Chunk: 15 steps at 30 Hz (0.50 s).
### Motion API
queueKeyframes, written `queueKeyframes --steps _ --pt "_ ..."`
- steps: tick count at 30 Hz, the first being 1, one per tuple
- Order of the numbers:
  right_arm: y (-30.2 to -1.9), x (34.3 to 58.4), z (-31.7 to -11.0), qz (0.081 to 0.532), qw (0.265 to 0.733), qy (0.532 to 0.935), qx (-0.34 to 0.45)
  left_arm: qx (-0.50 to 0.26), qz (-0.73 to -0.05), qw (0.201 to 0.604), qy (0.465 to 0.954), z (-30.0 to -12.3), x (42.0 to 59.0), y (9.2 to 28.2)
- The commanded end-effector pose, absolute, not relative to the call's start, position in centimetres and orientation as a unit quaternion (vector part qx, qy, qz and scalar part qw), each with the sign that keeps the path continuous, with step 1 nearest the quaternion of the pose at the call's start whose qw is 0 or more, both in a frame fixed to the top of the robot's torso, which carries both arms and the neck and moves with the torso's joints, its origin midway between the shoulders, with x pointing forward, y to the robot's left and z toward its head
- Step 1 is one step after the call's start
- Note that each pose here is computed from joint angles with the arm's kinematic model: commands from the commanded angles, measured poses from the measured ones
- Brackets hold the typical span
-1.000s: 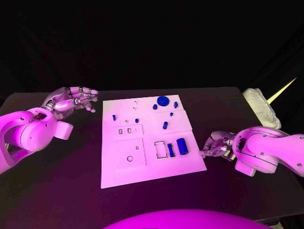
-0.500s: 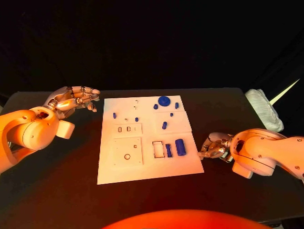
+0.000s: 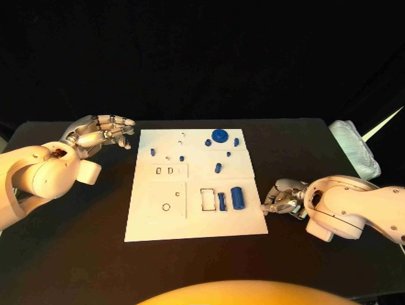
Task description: Assemble the parts on the task board
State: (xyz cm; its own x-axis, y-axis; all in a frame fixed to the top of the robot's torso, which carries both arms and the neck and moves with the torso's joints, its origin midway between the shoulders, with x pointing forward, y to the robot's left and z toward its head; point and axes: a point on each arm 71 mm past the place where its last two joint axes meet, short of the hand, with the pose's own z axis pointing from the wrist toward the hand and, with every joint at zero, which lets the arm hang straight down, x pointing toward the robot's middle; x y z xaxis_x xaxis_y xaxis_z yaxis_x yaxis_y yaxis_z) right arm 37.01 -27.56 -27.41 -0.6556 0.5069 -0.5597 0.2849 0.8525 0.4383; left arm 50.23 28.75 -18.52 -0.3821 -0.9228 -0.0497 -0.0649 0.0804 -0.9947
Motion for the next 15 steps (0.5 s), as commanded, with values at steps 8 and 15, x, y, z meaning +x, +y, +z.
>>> queueKeyframes --steps 8,15 --pt "-26.69 36.54 -28.03 0.167 0.341 0.901 0.21 -0.396 -0.555 0.389 0.62 -18.4 50.19 28.66" --pt "-27.0 36.83 -27.93 0.16 0.362 0.895 0.206 -0.396 -0.554 0.389 0.62 -18.4 50.16 28.72"
